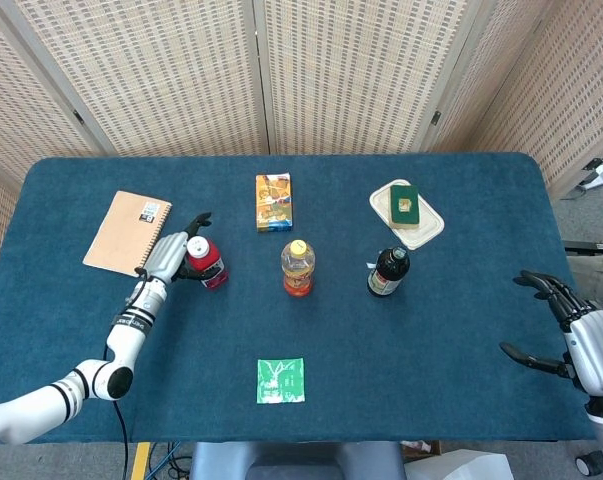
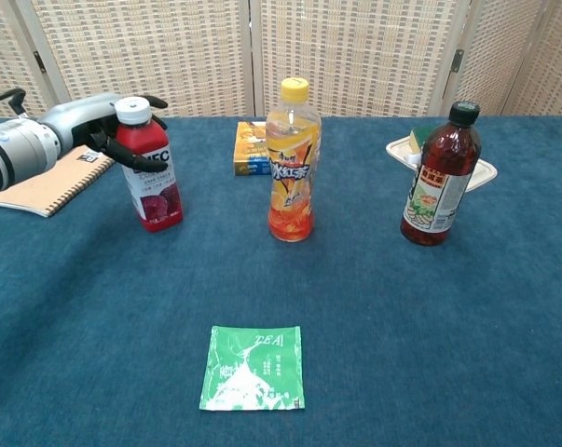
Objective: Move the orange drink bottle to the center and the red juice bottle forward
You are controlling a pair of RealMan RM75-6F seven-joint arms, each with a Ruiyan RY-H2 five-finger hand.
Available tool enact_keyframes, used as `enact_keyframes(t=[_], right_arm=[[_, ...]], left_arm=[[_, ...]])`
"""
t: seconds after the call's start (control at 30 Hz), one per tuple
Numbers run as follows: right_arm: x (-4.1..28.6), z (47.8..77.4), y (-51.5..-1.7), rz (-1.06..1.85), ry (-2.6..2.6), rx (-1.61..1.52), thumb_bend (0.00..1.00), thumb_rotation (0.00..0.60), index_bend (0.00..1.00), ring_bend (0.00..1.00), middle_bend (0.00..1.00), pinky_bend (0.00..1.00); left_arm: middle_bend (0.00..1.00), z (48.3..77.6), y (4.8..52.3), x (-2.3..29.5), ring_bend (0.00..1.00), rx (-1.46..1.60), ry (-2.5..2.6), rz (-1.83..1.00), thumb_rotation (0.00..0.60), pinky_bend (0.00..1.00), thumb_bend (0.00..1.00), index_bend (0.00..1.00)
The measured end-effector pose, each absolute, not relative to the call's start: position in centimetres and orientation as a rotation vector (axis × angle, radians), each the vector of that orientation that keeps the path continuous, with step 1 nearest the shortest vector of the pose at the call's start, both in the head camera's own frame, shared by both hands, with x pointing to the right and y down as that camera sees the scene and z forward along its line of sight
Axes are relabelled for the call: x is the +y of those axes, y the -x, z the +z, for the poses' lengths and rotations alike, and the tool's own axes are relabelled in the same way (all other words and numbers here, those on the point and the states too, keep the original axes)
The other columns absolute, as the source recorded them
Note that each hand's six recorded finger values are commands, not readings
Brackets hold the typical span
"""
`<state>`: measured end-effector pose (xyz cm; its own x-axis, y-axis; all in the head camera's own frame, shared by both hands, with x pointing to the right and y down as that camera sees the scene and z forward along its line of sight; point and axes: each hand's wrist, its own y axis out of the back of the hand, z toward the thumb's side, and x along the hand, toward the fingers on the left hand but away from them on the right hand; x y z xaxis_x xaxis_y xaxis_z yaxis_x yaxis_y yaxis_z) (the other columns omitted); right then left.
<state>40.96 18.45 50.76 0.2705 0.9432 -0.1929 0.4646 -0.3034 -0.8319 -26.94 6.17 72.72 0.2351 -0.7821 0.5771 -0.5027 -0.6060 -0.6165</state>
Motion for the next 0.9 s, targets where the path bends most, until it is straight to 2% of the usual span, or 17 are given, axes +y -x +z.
enact_keyframes(t=[0.2,0.9], right_arm=[[18.5,50.7,-40.8,0.928,1.892,-1.267,0.1,0.6,0.14,0.17,0.25,0.35],[19.2,50.2,-40.2,0.902,1.9,-1.244,0.1,0.6,0.14,0.17,0.25,0.35]], left_arm=[[0.04,71.9,26.7,6.2,0.24,1.188,2.22,-1.314,0.6,0.45,0.17,0.0],[0.02,67.9,29.1,6.5,0.23,1.244,2.194,-1.322,0.6,0.45,0.17,0.0]])
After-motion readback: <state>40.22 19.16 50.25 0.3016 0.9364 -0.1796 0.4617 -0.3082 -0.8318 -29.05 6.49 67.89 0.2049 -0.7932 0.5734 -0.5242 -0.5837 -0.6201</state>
